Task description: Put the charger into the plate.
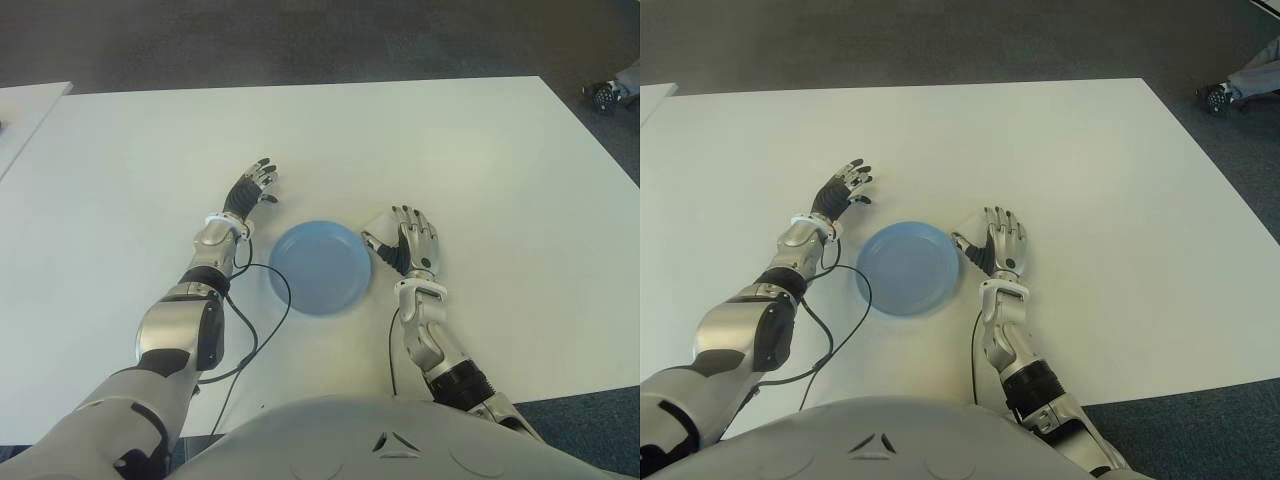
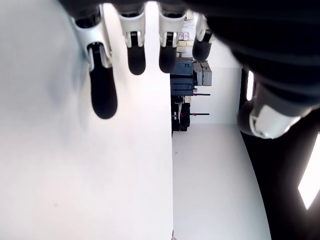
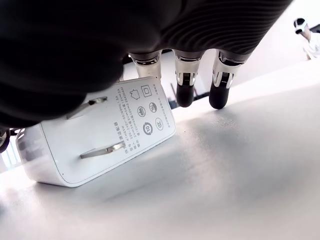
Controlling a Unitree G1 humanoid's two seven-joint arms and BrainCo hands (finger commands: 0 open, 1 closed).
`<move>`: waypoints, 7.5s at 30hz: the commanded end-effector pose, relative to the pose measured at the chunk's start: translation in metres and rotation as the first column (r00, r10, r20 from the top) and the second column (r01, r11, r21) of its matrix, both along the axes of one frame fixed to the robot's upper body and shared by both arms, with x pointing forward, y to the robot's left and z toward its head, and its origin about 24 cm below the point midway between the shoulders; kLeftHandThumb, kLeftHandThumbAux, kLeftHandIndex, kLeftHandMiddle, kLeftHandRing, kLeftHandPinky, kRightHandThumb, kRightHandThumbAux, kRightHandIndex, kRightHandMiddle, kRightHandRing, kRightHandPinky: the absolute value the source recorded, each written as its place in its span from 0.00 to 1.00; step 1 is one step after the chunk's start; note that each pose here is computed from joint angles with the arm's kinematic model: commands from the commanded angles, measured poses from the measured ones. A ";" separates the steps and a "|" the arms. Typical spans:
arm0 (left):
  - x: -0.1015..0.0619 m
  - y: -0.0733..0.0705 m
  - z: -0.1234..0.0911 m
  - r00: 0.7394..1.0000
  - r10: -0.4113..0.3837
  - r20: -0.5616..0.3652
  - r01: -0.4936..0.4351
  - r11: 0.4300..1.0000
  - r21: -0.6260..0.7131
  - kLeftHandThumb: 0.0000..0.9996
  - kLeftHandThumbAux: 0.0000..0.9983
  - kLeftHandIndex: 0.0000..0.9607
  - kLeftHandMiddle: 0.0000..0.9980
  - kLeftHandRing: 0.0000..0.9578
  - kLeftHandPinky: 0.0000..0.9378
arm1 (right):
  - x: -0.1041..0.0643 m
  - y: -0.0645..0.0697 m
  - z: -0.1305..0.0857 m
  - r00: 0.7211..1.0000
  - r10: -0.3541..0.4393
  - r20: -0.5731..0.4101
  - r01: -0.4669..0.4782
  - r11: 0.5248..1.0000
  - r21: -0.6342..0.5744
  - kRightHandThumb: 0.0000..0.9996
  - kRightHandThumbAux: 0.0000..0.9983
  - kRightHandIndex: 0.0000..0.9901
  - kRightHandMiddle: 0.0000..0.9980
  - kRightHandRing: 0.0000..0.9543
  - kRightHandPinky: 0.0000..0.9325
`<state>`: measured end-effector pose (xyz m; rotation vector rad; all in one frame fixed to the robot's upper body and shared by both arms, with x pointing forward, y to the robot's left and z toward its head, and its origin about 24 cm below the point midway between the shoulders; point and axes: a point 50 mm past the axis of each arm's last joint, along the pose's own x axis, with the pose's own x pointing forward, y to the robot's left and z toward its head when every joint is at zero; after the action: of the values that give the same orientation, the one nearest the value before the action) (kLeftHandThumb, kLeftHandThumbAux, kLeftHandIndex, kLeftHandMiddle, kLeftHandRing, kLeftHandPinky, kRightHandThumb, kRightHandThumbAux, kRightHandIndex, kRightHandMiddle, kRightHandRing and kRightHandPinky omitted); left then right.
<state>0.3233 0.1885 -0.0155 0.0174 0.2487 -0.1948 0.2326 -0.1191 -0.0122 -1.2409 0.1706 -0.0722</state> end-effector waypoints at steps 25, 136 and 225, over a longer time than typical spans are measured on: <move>-0.019 0.001 -0.024 0.993 -0.010 -0.118 0.009 1.000 -0.007 0.00 0.49 0.04 0.12 0.13 0.15 | -0.051 0.006 -0.063 0.941 -0.017 -0.337 0.001 0.999 -0.048 0.35 0.21 0.00 0.00 0.00 0.00; -0.015 0.011 -0.017 0.995 -0.028 -0.100 0.027 1.000 -0.010 0.00 0.48 0.04 0.11 0.12 0.15 | -0.041 0.005 -0.056 0.964 -0.077 -0.254 0.074 0.997 -0.022 0.35 0.29 0.00 0.00 0.00 0.01; -0.014 0.012 -0.015 0.995 -0.038 -0.093 0.035 0.999 -0.032 0.00 0.49 0.03 0.11 0.12 0.14 | -0.014 0.001 -0.032 0.970 -0.239 0.035 0.227 0.953 0.203 0.85 0.68 0.40 0.53 0.81 0.86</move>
<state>0.3214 0.1998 -0.0135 -0.0059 0.2552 -0.2324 0.2393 -0.1145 -0.0104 -1.0227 0.0916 -0.3601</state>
